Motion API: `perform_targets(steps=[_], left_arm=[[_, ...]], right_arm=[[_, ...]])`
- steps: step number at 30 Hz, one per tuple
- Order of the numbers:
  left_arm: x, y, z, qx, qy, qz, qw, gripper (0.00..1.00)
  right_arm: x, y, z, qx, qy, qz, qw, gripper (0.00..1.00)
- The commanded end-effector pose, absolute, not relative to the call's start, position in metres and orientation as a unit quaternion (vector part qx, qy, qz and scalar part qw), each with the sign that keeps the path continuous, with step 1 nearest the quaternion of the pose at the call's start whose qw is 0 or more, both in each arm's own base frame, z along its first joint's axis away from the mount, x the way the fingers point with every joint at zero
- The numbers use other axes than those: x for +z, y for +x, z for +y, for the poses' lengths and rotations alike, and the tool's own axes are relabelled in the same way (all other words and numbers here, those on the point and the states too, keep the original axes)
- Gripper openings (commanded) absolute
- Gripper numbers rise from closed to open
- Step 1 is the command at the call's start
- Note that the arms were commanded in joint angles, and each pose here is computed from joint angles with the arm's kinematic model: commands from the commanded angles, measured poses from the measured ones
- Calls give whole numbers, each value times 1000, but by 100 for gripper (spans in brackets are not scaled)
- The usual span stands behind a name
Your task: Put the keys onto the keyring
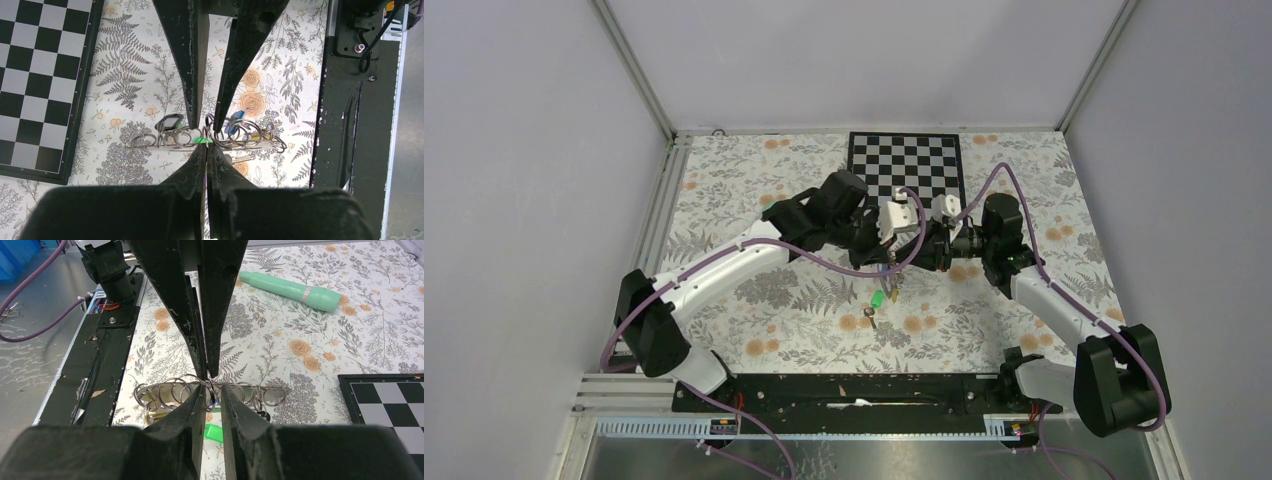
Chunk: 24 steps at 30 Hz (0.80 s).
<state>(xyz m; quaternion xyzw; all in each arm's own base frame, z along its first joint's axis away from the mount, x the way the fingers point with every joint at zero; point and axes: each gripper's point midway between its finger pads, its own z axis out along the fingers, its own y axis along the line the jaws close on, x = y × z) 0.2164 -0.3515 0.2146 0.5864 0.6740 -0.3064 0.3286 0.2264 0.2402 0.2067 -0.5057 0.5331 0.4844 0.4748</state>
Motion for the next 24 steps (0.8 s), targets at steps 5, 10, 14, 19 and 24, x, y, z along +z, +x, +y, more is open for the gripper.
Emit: perform_targets(steps=[5,10,14,19,24], left_arm=[[243,225,-366,-308,586,654,366,0],[240,224,-368,-309,589,654,362,0],[238,223,-370,-310,590,654,358,0],[242,223,-370,-311,587,654,361,0],[247,224,-369,-312,585,653,367,0]], right_arm=[[207,223,248,490,-513,523,473,25],[208,221,250,493,-513,521,471,25],[207,220,252,496,-513,521,468,20],[203,221,252,494,-512,526,466,0],[201,224,252,487,-514,531,465,0]])
